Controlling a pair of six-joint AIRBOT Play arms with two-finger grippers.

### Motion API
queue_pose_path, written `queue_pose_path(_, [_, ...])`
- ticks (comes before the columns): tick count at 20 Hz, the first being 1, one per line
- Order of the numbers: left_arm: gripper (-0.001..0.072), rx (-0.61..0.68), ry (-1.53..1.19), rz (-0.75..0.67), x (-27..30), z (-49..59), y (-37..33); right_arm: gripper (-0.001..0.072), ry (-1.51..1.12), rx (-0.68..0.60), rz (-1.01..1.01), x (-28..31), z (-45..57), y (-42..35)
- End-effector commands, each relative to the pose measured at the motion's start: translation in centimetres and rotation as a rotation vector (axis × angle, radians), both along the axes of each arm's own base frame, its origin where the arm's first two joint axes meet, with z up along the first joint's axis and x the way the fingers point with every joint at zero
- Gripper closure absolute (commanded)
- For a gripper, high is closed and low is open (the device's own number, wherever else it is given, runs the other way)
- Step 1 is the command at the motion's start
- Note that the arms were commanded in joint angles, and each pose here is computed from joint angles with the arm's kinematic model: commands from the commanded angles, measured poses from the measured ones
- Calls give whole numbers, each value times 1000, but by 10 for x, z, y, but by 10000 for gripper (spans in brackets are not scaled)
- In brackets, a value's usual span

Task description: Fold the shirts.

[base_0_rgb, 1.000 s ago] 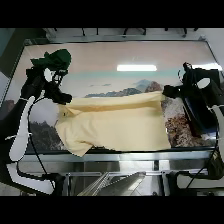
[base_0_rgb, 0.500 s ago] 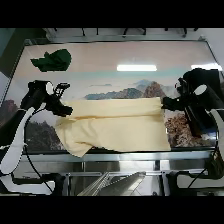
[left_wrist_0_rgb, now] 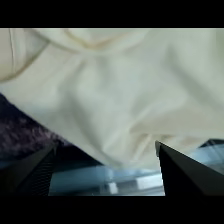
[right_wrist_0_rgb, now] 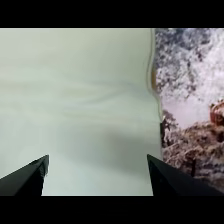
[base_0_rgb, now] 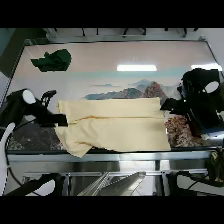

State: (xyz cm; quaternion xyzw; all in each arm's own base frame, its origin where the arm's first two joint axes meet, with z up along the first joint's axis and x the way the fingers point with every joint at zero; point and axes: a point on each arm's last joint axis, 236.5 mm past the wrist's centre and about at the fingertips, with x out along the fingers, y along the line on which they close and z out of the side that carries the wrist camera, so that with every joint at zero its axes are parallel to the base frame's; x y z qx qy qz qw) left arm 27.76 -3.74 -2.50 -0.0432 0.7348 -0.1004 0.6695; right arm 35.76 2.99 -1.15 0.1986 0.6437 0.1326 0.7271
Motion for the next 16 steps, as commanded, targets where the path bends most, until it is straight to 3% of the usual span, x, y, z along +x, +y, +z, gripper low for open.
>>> queue_pose_path(1, [9,-152,141,163,-81,-2,-7,9,-27,37,23,-20,27,12])
queue_pose_path(3, [9,-269,219,283,-117,-12,-19,9,-61,68,13,-21,38,20])
queue_pose_path(7, [9,-306,235,410,-149,-46,-25,10,-100,113,1,-17,52,30])
queue_pose_path(10, [17,-430,161,466,-129,-51,-52,10,-112,141,-3,-15,58,35])
queue_pose_path(16, [17,-361,116,481,-124,-76,-65,11,-117,155,-5,-14,60,38])
